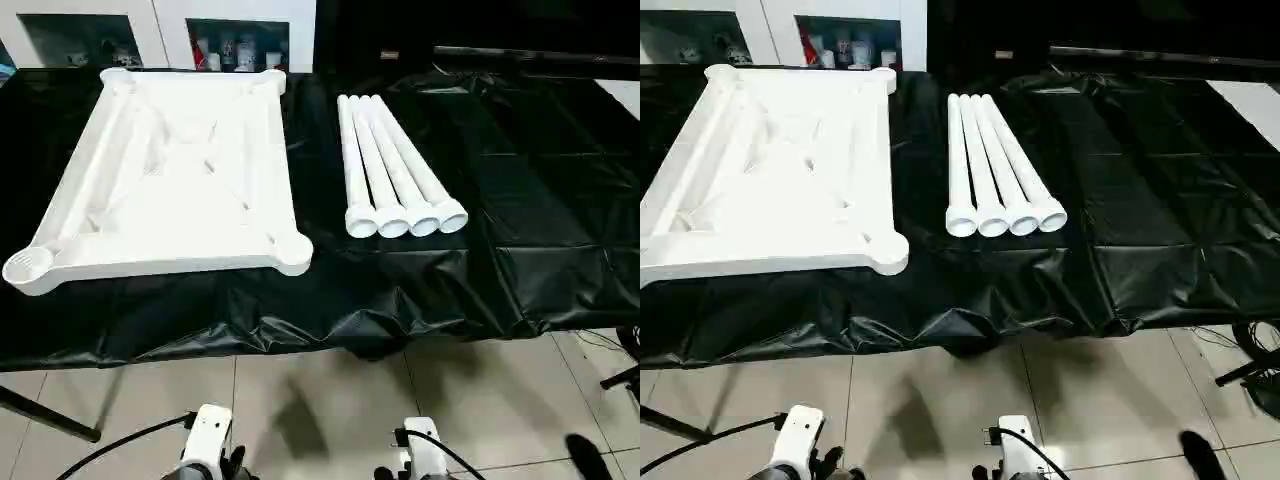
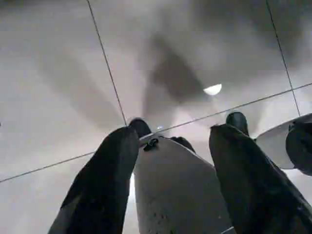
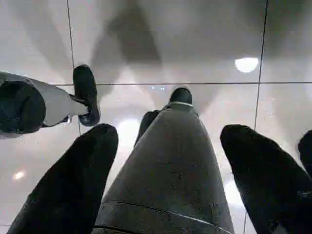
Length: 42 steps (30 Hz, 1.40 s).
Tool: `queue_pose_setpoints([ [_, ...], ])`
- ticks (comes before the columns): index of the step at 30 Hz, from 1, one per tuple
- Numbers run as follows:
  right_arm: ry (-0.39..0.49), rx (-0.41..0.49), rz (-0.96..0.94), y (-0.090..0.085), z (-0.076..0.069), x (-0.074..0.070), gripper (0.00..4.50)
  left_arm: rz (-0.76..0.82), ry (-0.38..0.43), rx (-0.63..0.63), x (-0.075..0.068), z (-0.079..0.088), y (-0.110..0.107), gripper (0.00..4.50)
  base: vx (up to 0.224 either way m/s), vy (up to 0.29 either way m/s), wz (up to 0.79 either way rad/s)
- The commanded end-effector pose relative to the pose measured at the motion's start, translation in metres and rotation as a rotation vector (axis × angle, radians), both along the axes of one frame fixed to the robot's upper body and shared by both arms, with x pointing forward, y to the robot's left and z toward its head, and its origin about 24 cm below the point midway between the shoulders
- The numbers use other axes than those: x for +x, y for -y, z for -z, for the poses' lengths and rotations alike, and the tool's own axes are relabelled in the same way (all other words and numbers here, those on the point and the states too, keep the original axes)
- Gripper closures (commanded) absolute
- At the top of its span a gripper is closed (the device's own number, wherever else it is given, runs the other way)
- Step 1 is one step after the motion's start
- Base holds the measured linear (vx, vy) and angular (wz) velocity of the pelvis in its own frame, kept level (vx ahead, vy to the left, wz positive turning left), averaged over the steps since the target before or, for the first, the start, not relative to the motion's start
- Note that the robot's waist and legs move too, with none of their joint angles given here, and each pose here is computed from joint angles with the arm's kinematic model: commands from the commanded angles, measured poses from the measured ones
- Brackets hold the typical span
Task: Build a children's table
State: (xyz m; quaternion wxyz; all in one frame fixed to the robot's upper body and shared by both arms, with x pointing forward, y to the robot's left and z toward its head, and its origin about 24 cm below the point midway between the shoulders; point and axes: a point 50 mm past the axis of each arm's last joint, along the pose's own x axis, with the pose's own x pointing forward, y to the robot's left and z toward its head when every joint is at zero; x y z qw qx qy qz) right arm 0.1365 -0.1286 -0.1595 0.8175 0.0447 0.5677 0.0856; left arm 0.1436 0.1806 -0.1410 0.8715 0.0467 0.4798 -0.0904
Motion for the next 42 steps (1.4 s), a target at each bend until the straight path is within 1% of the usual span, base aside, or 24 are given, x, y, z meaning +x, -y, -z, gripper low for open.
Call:
queue_pose_setpoints([
  [1,-0.099,-0.018,-0.004,0.002,0.008,-0.025,0.75,0.007,-0.118,0.001,-0.028,0.013,0.004,1.78,0.000,0.000,0.00],
  [37,-0.099,-0.018,-0.004,0.002,0.008,-0.025,0.75,0.007,-0.118,0.001,-0.028,0.013,0.004,1.78,0.000,0.000,0.00],
  [38,-0.144,-0.134,-0.050,0.020,0.001,0.004,0.75,-0.053,-0.314,0.118,0.002,0.015,0.009,1.78,0.000,0.000,0.00],
  [42,-0.100,-0.146,-0.093,0.014,-0.001,0.011,0.75,-0.082,-0.298,0.115,0.007,0.013,0.008,1.78,-0.013,0.005,0.01],
])
